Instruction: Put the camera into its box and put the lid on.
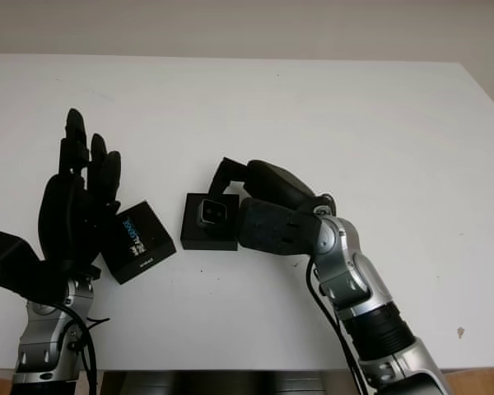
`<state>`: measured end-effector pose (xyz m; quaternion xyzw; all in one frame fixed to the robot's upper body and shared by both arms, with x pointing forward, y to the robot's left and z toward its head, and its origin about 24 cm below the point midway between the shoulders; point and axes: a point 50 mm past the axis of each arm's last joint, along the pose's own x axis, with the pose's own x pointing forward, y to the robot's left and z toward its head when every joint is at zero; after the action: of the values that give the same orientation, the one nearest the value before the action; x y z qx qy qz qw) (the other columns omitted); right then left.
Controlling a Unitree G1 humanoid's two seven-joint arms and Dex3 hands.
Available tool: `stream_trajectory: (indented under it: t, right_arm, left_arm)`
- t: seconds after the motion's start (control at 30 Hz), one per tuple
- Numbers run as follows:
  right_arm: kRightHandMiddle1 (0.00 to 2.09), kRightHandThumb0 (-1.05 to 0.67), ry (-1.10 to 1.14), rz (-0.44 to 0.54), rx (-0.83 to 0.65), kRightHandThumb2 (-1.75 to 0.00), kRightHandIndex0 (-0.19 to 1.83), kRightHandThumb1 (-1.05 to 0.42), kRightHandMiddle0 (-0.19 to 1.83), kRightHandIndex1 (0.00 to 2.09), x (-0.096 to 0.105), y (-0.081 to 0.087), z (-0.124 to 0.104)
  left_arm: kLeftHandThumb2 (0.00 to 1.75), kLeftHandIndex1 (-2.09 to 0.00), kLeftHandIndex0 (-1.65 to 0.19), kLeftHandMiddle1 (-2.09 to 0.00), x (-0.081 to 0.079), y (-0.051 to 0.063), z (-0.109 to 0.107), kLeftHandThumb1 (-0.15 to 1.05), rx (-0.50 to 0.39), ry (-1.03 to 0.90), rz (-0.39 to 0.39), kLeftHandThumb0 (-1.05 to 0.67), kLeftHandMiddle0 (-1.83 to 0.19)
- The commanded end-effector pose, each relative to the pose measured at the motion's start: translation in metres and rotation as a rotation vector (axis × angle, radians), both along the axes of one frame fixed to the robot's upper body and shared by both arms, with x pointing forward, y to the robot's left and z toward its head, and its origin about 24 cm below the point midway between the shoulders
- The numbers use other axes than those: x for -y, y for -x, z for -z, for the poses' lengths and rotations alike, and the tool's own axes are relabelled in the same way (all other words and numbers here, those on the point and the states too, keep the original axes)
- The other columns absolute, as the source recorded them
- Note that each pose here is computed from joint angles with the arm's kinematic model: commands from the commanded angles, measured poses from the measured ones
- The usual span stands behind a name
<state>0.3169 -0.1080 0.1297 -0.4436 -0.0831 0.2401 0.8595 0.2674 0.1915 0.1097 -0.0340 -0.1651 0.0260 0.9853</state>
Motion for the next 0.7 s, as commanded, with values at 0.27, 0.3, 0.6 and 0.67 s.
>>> stream_trajectory:
  t: [0.27,0.3,0.6,0.67]
  right_arm:
    - [1.94,-0.38,0.101,-0.022,0.058,-0.06,0.35,-0.99,0.37,0.29,0.0002,0.0097,0.0047]
    - [1.94,-0.38,0.106,-0.022,0.062,-0.06,0.35,-0.99,0.37,0.29,0.0001,0.0099,0.0047]
    - [1.97,-0.41,0.180,-0.050,0.120,-0.06,0.34,-0.99,0.26,0.26,-0.0003,0.0126,0.0034]
    - [1.81,-0.46,0.212,-0.057,0.124,-0.05,0.30,-0.98,0.14,0.22,-0.0006,0.0134,0.0028]
  left_arm:
    - [0.35,0.00,0.19,0.00,0.0010,0.0033,-0.0014,1.05,0.020,-0.007,-0.003,-0.60,0.19]
    - [0.35,0.00,0.19,0.00,0.0012,0.0034,-0.0013,1.05,0.021,-0.005,-0.004,-0.60,0.19]
    - [0.34,0.00,0.19,0.00,0.0019,0.0039,-0.0008,1.05,0.021,0.006,0.004,-0.60,0.19]
    - [0.34,0.00,0.19,0.00,0.0022,0.0041,-0.0008,1.05,0.021,0.005,0.003,-0.60,0.19]
